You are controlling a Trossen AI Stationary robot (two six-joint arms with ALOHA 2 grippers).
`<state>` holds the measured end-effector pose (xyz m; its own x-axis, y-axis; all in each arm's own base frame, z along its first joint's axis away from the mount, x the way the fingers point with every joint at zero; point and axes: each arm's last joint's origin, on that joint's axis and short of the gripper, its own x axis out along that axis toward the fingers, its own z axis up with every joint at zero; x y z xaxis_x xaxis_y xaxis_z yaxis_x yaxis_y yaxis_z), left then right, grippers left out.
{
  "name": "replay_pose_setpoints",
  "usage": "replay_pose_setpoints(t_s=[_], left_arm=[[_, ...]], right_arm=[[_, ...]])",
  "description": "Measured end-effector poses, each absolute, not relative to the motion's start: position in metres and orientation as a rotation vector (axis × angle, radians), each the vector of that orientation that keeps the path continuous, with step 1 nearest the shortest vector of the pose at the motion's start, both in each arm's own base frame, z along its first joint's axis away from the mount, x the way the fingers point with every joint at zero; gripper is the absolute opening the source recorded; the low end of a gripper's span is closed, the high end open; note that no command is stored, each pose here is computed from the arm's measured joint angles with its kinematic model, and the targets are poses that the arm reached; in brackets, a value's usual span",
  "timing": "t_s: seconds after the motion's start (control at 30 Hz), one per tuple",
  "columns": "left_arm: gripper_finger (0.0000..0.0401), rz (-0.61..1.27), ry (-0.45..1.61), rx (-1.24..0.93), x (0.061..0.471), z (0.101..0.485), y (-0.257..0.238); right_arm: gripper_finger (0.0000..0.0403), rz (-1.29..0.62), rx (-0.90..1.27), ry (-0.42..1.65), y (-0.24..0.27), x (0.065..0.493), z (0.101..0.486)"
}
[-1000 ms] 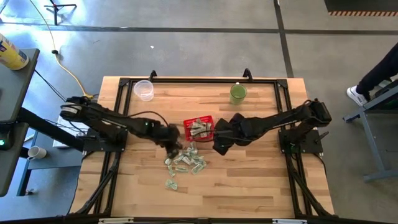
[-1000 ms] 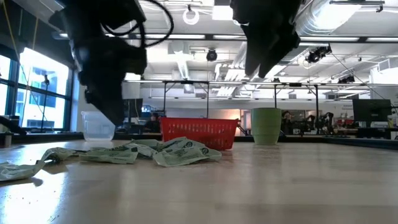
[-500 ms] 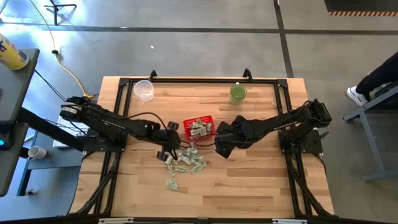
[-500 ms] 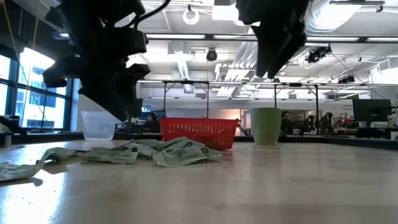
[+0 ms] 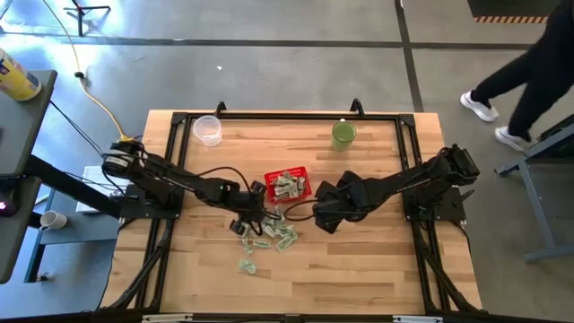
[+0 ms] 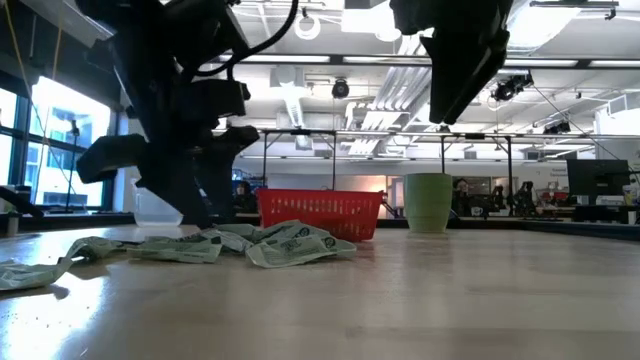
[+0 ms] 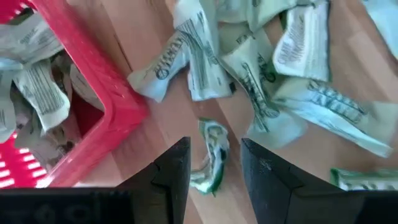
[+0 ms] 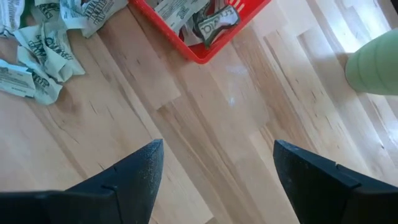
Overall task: Pick and place Stevia / Truvia into bins
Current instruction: Put the truvia packet into the red basket
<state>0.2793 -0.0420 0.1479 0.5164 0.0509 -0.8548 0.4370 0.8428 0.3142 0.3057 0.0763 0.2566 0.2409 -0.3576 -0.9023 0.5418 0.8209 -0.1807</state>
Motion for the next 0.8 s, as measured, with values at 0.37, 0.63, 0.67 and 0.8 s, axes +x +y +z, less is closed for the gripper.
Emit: replay_pose_setpoints(t_s=[0.37,0.63,0.67,0.8], left_arm=[[0.0165,-0.233,1.094,0.464,0.282,0.137,-0.022],[0.0047,-0.234,1.183,0.465,0.28,0.141,-0.019],[0.0032,-0.236,1.198,0.464,0.28,0.143,-0.019],[0.0028,-0.181,1.296,0.45,0.278,0.155,-0.018]], right_arm=[[0.0293,-0.62,0.179,1.181,0.076,0.305,0.256],[0.0293,-0.626,0.165,1.183,0.075,0.305,0.256],[0.0293,-0.629,0.158,1.181,0.075,0.305,0.256],[0.0293,-0.631,0.149,1.178,0.075,0.305,0.256]])
